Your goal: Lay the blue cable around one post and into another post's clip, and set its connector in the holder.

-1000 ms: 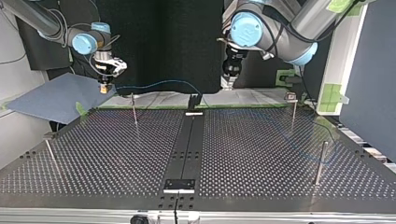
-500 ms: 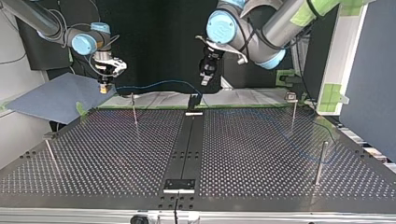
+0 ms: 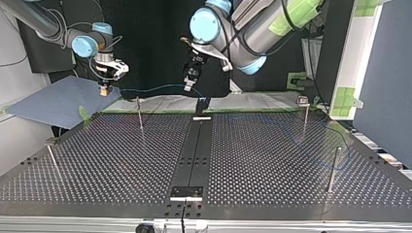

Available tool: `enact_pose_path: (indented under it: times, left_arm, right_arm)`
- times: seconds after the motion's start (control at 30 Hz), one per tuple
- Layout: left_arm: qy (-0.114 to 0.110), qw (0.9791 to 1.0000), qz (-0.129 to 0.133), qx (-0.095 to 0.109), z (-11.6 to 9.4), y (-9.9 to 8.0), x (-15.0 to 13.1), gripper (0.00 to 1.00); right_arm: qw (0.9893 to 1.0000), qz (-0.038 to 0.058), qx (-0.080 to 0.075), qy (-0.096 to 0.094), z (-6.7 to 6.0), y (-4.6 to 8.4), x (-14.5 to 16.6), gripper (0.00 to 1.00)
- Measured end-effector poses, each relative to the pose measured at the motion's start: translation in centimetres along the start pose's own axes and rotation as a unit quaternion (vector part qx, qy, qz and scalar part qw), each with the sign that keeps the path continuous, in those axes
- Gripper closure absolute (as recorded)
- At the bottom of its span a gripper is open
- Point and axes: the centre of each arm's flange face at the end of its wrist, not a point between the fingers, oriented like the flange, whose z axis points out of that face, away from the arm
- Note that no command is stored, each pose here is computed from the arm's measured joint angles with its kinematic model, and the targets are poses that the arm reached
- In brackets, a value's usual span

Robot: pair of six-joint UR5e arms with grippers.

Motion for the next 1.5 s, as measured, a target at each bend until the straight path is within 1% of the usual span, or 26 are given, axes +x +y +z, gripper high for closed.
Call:
enact_pose_path:
  times: [0.17, 0.27, 0.33, 0.47, 0.67, 0.77, 0.87, 1.0, 1.07, 1.13, 1.27, 1.37, 1.5]
  left_arm:
    - [-0.017, 0.9996, -0.007, 0.019, 1.1, -2.5, 0.8, 0.01]
    - [-0.025, 0.9991, -0.009, 0.032, 1.6, -4.0, 1.3, 0.01]
    - [-0.031, 0.9986, -0.011, 0.04, 1.9, -5.0, 1.7, 0.01]
    - [-0.045, 0.9972, -0.016, 0.057, 2.6, -7.4, 2.6, 0.01]
    - [-0.066, 0.9943, -0.024, 0.079, 3.3, -10.8, 4.0, 0.01]
    - [-0.076, 0.9928, -0.034, 0.086, 3.5, -12.3, 4.7, 0.01]
    - [-0.082, 0.9918, -0.041, 0.089, 3.5, -13.5, 5.8, 0.01]
    - [-0.084, 0.9916, -0.042, 0.089, 3.1, -14.6, 7.9, 0.01]
    - [-0.083, 0.992, -0.042, 0.085, 3.0, -14.6, 9.1, 0.01]
    - [-0.083, 0.993, -0.042, 0.074, 3.3, -13.9, 10.2, 0.01]
    - [-0.08, 0.9951, -0.042, 0.042, 4.3, -11.2, 12.5, 0.01]
    - [-0.076, 0.9961, -0.04, 0.022, 4.7, -9.4, 14.1, 0.01]
    - [-0.067, 0.9972, -0.034, 0.01, 5.2, -7.3, 16.0, 0.01]
  right_arm:
    - [0.9999, 0.0031, -0.009, -0.008, 0.0, 1.1, -0.1, 0.97]
    - [0.9999, 0.0042, -0.012, -0.01, 0.0, 1.7, -0.1, 0.97]
    - [0.9999, 0.0045, -0.009, -0.011, 0.1, 1.8, -0.1, 0.97]
    - [0.9999, 0.0053, 0.001, -0.012, 0.1, 1.8, -0.2, 0.97]
    - [0.9999, 0.0059, 0.004, -0.013, 0.1, 1.9, -0.2, 0.97]
    - [0.9999, 0.0059, 0.003, -0.014, 0.1, 2.0, -0.2, 0.97]
    - [0.9999, 0.0056, 0.002, -0.015, 0.0, 2.1, -0.2, 0.97]
    - [0.9998, 0.0054, 0.001, -0.017, 0.0, 2.1, -0.3, 0.97]
    - [0.9998, 0.0054, 0.001, -0.018, 0.0, 2.2, -0.3, 0.97]
    - [0.9998, 0.0054, 0.0, -0.018, 0.0, 2.3, -0.3, 0.97]
    - [0.9998, 0.0056, -0.002, -0.018, 0.0, 2.5, -0.3, 0.97]
    - [0.9998, 0.0056, -0.002, -0.019, 0.0, 2.5, -0.4, 0.97]
    - [0.9998, 0.0051, -0.002, -0.018, 0.0, 2.5, -0.4, 0.97]
